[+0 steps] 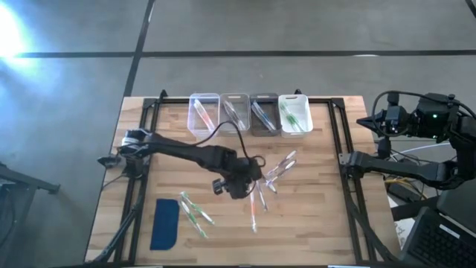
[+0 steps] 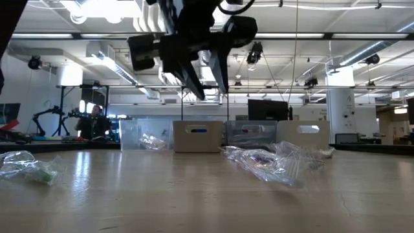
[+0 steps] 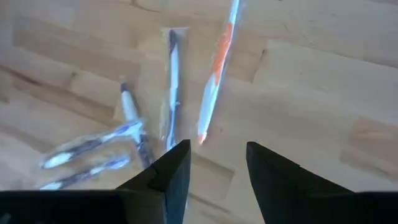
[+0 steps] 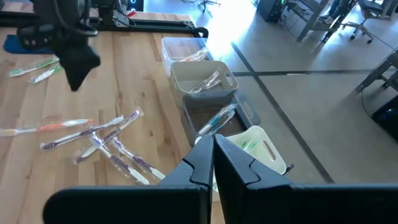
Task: Pick & Place Toothbrushes
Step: Put the orange toothbrush into the white transparent bin
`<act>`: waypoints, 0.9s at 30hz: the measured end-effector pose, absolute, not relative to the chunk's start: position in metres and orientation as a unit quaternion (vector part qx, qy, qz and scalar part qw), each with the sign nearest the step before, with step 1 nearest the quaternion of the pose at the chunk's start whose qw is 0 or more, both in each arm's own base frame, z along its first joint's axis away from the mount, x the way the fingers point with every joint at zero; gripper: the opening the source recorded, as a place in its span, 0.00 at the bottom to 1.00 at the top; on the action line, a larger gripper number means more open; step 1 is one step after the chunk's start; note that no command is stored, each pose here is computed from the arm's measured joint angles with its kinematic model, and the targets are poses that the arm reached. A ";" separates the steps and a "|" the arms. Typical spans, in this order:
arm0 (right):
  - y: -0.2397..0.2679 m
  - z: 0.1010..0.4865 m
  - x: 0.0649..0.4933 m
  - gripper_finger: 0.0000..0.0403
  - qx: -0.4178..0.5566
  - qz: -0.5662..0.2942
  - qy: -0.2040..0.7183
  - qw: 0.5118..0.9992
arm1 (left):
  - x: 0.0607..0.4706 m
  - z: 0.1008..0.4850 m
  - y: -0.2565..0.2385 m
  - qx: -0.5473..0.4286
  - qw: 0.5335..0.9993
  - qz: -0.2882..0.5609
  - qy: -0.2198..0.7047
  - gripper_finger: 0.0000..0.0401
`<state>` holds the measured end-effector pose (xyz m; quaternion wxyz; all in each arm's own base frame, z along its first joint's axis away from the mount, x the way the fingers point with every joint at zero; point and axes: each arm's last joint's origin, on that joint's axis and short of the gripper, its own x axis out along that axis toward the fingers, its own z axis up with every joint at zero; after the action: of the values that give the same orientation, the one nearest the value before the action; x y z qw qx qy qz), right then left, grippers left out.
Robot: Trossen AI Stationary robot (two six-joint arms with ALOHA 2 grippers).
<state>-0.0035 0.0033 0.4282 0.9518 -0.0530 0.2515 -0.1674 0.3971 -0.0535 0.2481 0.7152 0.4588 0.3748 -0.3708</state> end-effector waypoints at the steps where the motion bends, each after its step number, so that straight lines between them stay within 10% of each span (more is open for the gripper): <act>1: 0.003 0.428 -0.004 0.02 -0.054 -0.167 0.252 0.952 | 0.397 0.244 -0.055 0.460 0.717 -0.371 0.370 0.40; 27: 0.003 0.428 -0.003 0.02 -0.053 -0.167 0.252 0.952 | 0.442 0.180 -0.100 0.484 0.714 -0.385 0.329 0.35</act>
<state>-0.0034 0.0033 0.4282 0.9517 -0.0532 0.2517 -0.1674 0.4416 -0.0997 0.1802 0.7138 0.4840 0.3288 -0.3847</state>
